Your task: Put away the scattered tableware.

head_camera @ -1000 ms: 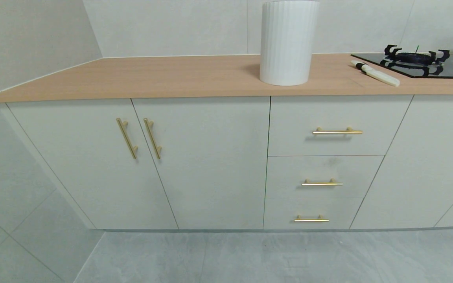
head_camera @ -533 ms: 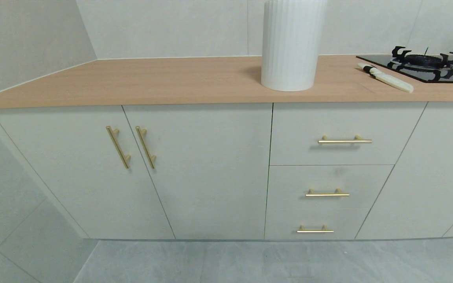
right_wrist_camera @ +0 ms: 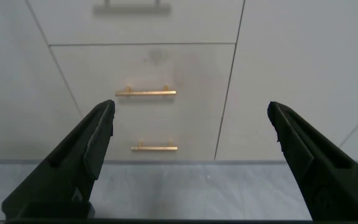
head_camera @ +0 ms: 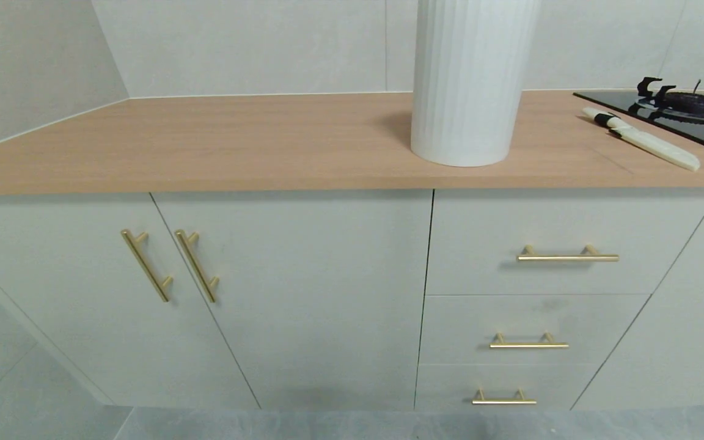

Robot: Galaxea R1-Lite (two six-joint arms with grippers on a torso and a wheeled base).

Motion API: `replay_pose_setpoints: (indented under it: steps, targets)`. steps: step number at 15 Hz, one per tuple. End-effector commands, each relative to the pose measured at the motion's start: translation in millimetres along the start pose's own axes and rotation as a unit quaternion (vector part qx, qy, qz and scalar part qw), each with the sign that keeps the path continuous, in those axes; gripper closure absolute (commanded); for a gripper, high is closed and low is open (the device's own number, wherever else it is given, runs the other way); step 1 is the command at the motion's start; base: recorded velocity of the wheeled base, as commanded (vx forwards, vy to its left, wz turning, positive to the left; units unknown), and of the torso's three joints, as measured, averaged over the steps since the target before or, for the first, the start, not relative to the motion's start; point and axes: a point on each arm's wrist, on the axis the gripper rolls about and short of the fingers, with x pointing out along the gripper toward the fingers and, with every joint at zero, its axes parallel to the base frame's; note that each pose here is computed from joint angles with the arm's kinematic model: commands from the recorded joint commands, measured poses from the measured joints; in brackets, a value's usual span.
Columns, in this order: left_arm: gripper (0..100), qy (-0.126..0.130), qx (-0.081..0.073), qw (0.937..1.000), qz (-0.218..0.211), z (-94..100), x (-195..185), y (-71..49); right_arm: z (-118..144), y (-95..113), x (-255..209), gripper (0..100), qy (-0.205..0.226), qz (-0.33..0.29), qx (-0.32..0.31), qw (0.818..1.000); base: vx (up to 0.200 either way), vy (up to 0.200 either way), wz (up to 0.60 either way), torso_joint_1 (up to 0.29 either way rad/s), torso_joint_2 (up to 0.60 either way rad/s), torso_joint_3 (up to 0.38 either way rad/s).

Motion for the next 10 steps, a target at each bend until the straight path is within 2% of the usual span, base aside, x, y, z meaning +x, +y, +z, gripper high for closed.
replay_pose_setpoints:
  steps: [1, 6, 10]
  targets:
    - [0, 0.0, 0.0, 1.0, 0.0, 0.1, 0.0, 0.0, 0.0, 0.0, 0.2, 0, 0.001, 0.0, 0.0, 1.0, 0.2, 0.0, 0.0, 0.002, 0.01, 0.007]
    - [0, 0.0, 0.0, 1.0, 0.0, 0.1, 0.0, 0.0, 0.0, 0.0, 0.2, 0, 0.001, 0.0, 0.0, 1.0, 0.2, 0.0, 0.0, 0.005, 0.0, 0.001]
    - [0, 0.0, -0.001, 1.0, 0.0, 0.1, 0.0, 0.0, 0.0, 0.0, 0.2, 0, 0.001, 0.0, 0.0, 1.0, 0.0, 0.0, 0.0, 0.0, 0.0, 0.0]
